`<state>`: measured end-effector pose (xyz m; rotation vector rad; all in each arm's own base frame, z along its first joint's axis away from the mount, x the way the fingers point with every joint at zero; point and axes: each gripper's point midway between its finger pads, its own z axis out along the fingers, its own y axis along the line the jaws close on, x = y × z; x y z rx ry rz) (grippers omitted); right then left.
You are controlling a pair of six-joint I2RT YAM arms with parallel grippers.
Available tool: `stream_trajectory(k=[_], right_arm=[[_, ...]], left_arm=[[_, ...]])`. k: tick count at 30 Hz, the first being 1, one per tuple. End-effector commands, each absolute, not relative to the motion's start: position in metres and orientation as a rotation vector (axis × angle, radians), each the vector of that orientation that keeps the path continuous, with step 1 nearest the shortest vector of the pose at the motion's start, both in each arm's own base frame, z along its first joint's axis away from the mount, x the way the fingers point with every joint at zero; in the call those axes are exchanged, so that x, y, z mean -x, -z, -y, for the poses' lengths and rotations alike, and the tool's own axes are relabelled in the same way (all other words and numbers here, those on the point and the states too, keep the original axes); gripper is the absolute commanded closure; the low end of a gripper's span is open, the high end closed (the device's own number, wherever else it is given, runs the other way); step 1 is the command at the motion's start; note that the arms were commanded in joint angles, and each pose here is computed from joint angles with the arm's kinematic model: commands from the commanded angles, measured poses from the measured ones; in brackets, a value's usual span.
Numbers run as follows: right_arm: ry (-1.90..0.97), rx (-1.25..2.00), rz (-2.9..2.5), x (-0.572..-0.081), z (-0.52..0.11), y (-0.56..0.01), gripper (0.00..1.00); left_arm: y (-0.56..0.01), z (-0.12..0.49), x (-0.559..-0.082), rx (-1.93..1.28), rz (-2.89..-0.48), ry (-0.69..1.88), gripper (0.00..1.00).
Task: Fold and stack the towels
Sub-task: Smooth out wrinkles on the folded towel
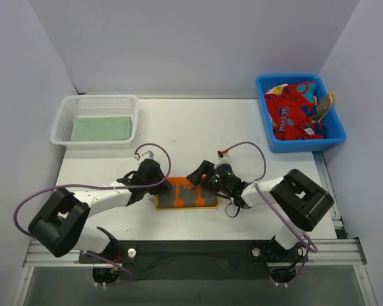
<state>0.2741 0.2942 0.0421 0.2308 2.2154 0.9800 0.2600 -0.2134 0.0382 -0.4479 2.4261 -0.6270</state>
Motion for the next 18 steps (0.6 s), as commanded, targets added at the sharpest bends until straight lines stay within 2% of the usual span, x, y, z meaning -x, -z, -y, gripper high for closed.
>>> stream_trajectory(k=[1,7,14,17,18], right_arm=[[-0.917,-0.370,-2.113,-0.289,-0.267,-0.026,0.33],[-0.789,-0.591,-2.106,-0.295,-0.194,0.015,0.33],[-0.868,-0.644,-2.015,-0.317,-0.181,0.003,0.31],[-0.909,-0.601,-1.976,-0.327,-0.183,-0.016,0.30],[-0.900,-0.577,-1.990,-0.327,-0.183,-0.018,0.30]], left_arm=[[-0.013,0.199,-0.265,0.604,-2.373,0.637,0.71],[0.022,0.178,-0.251,0.766,-2.413,0.617,0.78],[0.017,0.188,-0.264,0.766,-2.390,0.663,0.78],[0.000,0.201,-0.278,0.716,-2.359,0.722,0.73],[-0.014,0.207,-0.288,0.694,-2.327,0.754,0.68]])
